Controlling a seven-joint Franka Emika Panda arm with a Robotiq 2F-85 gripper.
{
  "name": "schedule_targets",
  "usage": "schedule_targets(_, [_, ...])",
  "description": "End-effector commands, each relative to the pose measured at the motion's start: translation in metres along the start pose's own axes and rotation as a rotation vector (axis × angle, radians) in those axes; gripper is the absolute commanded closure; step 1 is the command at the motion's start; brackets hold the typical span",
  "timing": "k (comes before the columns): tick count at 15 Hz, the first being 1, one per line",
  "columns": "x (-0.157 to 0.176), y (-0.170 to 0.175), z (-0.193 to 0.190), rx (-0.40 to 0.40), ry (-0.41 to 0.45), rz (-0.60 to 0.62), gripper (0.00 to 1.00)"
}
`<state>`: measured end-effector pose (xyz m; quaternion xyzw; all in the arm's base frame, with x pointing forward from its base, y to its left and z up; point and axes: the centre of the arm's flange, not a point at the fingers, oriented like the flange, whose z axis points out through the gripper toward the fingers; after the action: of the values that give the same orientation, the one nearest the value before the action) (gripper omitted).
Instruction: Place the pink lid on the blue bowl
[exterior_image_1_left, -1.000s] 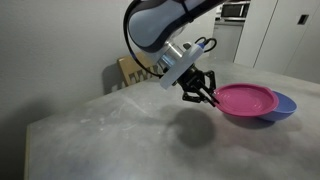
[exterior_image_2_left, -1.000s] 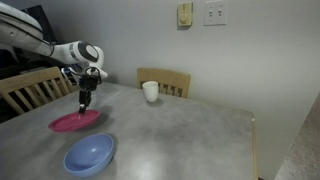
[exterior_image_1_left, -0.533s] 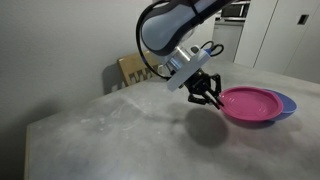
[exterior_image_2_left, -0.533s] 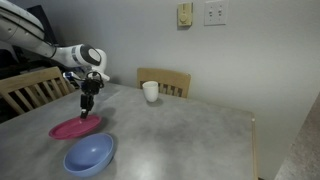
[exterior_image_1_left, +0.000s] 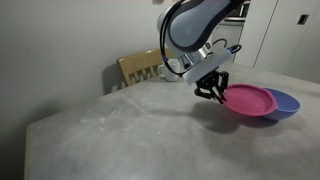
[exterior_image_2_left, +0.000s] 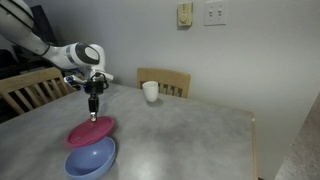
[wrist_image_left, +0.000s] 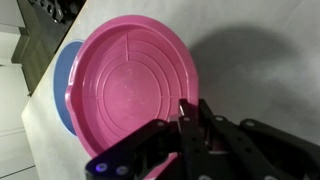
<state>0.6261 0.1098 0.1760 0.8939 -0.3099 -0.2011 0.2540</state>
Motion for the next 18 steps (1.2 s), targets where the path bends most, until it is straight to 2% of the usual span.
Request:
schedule_targets(1, [-0.013, 0.06, 0.005, 0.057, 0.065, -0.086, 0.97])
schedule_targets(5, [-0.015, 0.092, -0.009, 0.118, 0.074, -0.158, 0.97])
schedule_targets(9, [-0.015, 0.115, -0.014, 0.138, 0.076, -0.202, 0.97])
schedule_targets(14, [-0.002, 0.108, -0.003, 0.132, 0.05, -0.232, 0.97])
schedule_targets(18, [-0.004, 0.108, 0.013, 0.108, 0.022, -0.231, 0.97])
